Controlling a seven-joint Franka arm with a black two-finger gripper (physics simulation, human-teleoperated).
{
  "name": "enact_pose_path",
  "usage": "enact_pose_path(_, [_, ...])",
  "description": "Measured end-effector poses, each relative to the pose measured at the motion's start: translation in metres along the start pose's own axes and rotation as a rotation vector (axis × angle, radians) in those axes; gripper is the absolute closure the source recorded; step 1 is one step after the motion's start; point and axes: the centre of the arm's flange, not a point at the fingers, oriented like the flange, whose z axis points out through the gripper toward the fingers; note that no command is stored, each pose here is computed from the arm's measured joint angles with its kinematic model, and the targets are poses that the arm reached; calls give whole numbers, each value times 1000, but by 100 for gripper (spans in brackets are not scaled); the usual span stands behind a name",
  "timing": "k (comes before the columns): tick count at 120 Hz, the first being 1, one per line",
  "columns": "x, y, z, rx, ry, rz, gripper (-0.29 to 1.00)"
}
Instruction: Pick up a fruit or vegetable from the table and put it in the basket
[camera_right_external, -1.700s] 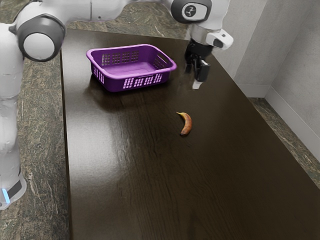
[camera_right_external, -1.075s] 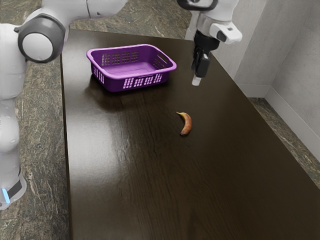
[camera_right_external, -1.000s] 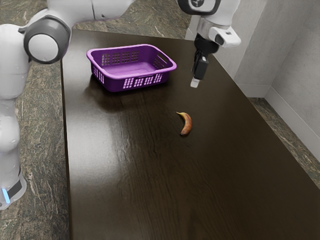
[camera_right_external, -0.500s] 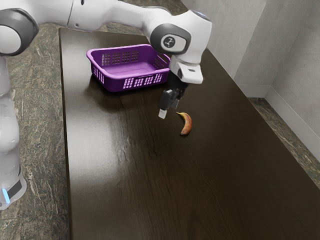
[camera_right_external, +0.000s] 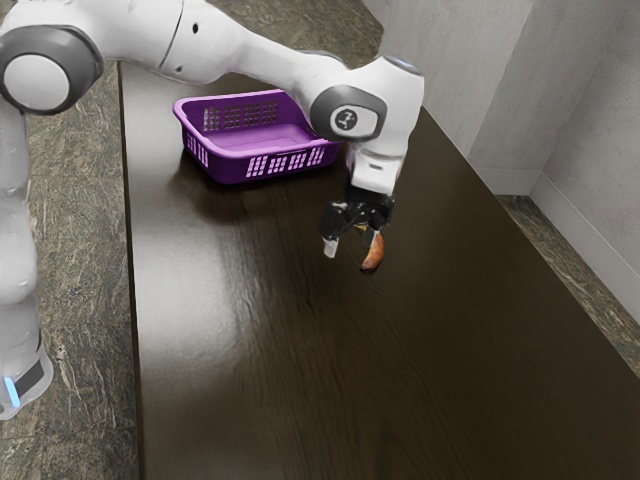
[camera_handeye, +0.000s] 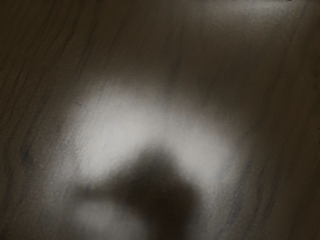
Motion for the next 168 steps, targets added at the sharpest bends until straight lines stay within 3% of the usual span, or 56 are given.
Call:
enact_pose_path(19, [4,-8,15,-3,-4,100,0])
enact_pose_path(43, [-86,-81,13,50,-6,24,0])
enact_pose_path(70, [-50,-114,43,43,35,137,0])
enact_pose_path(131, [-56,-132,86,-1,37,213,0])
enact_pose_path(168, [-56,-134,85,5,42,231,50])
